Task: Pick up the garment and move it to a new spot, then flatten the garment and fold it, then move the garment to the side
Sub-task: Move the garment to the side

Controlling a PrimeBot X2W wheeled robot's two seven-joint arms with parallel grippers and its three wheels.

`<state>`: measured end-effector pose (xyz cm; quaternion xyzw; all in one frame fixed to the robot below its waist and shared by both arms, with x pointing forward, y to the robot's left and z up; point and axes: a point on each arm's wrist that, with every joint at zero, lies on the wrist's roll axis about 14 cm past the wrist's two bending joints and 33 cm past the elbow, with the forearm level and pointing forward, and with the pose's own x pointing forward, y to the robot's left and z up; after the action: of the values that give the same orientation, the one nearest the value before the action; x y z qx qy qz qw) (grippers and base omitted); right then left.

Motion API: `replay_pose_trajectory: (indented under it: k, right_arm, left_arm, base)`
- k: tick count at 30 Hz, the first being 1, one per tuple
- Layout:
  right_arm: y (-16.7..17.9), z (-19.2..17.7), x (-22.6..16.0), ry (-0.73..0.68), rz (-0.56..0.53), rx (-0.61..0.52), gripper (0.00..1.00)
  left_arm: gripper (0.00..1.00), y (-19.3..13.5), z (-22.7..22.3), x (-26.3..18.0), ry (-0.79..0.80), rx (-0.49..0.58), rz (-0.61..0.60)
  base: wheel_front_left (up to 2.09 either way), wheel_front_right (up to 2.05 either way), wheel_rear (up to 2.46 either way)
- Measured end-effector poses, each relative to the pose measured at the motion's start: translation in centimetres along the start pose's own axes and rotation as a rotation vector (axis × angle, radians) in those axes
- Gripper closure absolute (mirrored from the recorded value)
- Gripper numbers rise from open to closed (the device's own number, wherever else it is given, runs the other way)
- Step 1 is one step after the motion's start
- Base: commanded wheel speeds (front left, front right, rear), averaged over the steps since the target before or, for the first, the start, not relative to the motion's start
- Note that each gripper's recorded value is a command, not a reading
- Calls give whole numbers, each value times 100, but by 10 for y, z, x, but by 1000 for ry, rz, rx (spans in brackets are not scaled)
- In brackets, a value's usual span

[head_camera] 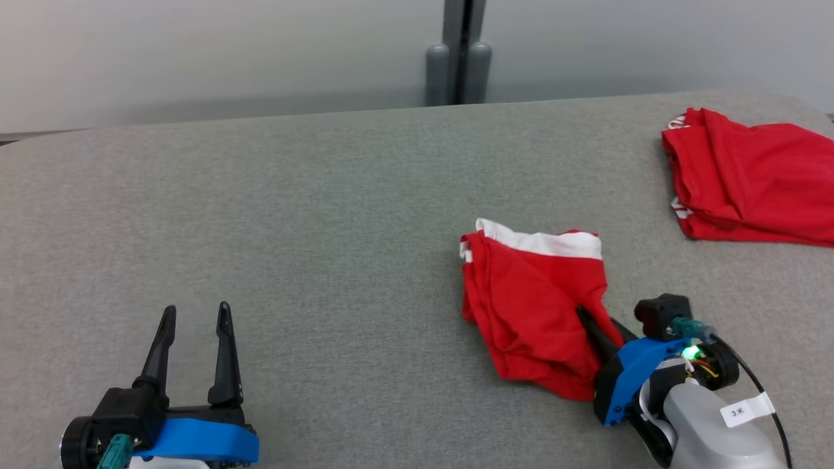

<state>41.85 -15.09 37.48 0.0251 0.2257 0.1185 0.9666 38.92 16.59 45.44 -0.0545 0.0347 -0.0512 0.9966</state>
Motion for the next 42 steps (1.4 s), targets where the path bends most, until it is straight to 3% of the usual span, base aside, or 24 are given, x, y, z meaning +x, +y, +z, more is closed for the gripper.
replay_pose_trajectory:
  k: [9, 16, 22, 29, 34, 42]
  right_arm:
    - [-85, -6, -31, -1, -194, 10, 100]
    - [-98, 2, -30, -25, -214, -16, 100]
    - [-87, 58, -2, -139, -148, -124, 100]
    - [-112, 120, 29, -197, -165, -257, 100]
    - [-154, 144, 42, -177, -239, -310, 100]
    - [-239, 142, 25, -47, -409, -376, 100]
  left_arm:
    - [0, -45, -9, 46, 5, -8, -145]
    - [0, -54, -13, 62, 6, 1, -181]
    - [0, -49, -14, 61, 10, 3, -171]
    - [0, -37, -16, 63, 13, 7, -147]
    - [0, -29, -25, 70, 29, 10, -137]
    - [0, -22, -38, 82, 46, 19, -132]
  base:
    - [0, 0, 0]
    - [0, 0, 0]
    - [0, 0, 0]
    - [0, 0, 0]
    - [0, 0, 0]
    - [0, 0, 0]
